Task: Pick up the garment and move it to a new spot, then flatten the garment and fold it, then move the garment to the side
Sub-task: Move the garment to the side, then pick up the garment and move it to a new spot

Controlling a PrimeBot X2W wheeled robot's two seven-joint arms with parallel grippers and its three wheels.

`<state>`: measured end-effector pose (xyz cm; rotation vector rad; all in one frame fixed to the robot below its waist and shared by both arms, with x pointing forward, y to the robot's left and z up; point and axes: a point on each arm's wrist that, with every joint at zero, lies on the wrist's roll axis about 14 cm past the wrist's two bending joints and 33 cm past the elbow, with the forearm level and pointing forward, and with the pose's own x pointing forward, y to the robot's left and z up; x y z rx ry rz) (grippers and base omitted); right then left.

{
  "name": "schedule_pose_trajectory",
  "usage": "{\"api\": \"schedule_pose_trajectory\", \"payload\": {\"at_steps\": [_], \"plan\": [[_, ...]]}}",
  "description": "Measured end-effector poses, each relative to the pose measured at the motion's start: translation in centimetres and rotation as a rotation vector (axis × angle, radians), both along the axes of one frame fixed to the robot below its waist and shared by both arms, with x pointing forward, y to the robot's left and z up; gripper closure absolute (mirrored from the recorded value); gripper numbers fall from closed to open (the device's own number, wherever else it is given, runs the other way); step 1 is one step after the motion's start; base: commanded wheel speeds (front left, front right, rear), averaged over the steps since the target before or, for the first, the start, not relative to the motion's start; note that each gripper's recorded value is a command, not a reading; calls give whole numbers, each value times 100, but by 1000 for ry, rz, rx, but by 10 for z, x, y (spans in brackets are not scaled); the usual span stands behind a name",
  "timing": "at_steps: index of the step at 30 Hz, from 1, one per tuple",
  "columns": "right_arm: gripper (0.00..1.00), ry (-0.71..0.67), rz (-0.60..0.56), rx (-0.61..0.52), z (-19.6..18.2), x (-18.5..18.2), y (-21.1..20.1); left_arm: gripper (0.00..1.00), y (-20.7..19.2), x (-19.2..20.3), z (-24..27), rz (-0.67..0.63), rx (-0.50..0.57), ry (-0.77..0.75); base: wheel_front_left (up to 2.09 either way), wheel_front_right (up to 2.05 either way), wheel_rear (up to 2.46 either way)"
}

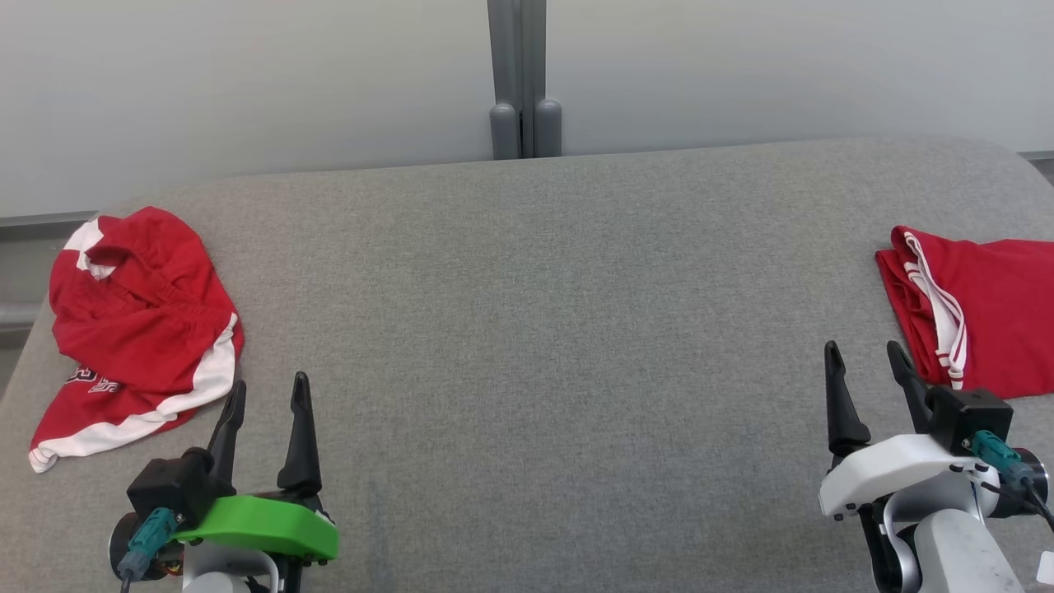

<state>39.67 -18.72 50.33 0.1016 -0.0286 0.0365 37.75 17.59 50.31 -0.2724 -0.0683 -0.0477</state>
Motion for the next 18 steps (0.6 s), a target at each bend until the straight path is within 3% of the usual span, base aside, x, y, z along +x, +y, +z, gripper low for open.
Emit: {"api": "schedule_pose_trajectory", "payload": {"at_steps": [18], "plan": [[0, 22, 31, -5, -9, 8, 12, 0, 9, -1, -3, 28, 0, 8, 0, 0, 0]]}}
